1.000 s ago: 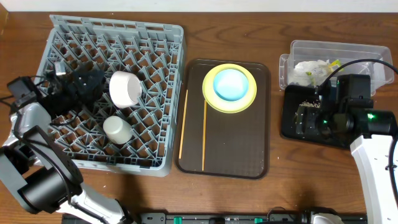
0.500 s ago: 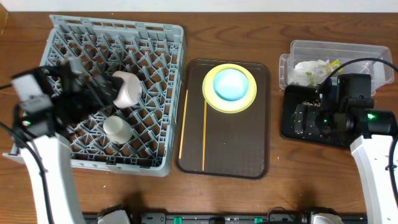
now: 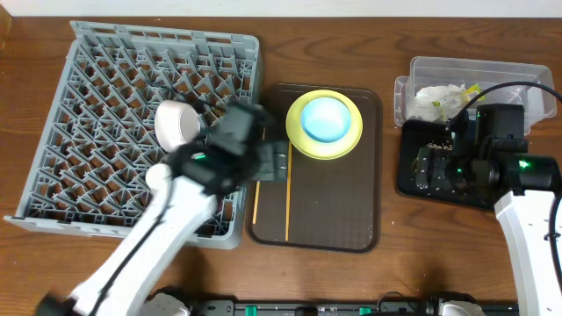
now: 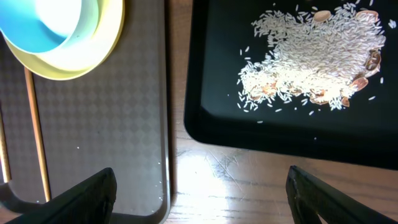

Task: Sort waste into correct bins and load items into the dishwasher
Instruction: 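Move left gripper back to the wooden chopsticks on the tray, then grasp one chopstick and drop it into the dish rack, then reach left gripper to the remaining chopstick on the tray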

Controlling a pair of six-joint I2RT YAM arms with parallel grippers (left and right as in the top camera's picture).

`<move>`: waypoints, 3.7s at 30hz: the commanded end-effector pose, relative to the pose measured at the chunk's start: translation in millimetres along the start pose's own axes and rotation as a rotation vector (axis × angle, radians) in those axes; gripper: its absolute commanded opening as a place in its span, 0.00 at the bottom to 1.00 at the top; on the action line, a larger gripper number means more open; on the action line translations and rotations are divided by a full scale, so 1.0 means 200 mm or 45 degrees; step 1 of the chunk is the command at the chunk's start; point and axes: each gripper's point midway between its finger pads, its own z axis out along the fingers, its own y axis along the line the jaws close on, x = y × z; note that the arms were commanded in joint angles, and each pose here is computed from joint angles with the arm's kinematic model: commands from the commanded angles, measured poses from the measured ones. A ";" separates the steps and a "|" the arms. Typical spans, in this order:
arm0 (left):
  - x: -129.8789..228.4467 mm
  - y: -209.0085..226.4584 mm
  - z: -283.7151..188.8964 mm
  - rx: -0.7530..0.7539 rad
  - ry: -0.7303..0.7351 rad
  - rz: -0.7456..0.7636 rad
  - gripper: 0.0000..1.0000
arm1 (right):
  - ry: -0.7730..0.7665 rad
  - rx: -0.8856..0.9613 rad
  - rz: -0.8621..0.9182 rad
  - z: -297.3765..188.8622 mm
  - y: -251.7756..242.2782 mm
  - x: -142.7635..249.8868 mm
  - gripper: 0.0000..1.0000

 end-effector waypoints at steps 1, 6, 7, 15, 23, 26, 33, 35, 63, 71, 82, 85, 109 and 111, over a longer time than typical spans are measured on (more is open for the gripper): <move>0.07 -0.05 0.20 -0.104 0.077 0.013 0.95 | -0.039 0.004 0.016 -0.04 -0.01 -0.03 0.85; 0.19 -0.12 0.52 -0.154 0.203 0.087 0.81 | -0.034 0.005 0.017 -0.04 -0.01 -0.03 0.85; 0.21 -0.11 0.58 -0.173 0.230 0.090 0.75 | -0.033 0.005 0.017 -0.04 -0.01 -0.03 0.85; 0.37 -0.01 0.83 -0.280 0.384 0.103 0.60 | -0.030 0.006 0.018 -0.04 -0.01 -0.02 0.85; 0.42 0.03 0.82 -0.317 0.435 0.107 0.06 | -0.016 0.007 0.020 -0.04 -0.02 -0.01 0.84; 0.38 0.01 0.79 -0.296 0.410 0.126 0.06 | -0.007 0.008 0.022 -0.04 -0.02 0.00 0.84; 0.19 -0.05 0.46 -0.199 0.255 0.172 0.06 | -0.002 0.009 0.023 -0.04 -0.02 0.00 0.84; 0.10 -0.05 0.30 -0.162 0.189 0.223 0.06 | -0.002 0.009 0.023 -0.04 -0.02 0.00 0.84; -0.16 0.11 0.00 0.058 0.036 0.145 0.58 | 0.002 0.009 0.024 -0.04 -0.02 0.01 0.83; 0.09 0.09 0.32 -0.296 0.182 0.087 0.64 | 0.003 0.009 0.024 -0.04 -0.02 0.01 0.83; 0.28 0.17 0.68 -0.458 0.386 0.085 0.65 | 0.011 0.010 0.025 -0.04 -0.02 0.01 0.83; 0.31 0.18 0.73 -0.484 0.410 0.052 0.65 | 0.011 0.011 0.025 -0.04 -0.02 0.01 0.83; 0.45 0.12 0.76 -0.348 0.568 -0.013 0.63 | 0.015 0.011 0.026 -0.04 -0.02 0.02 0.83; 0.45 0.12 0.76 -0.343 0.560 -0.014 0.61 | 0.016 0.011 0.026 -0.04 -0.02 0.02 0.83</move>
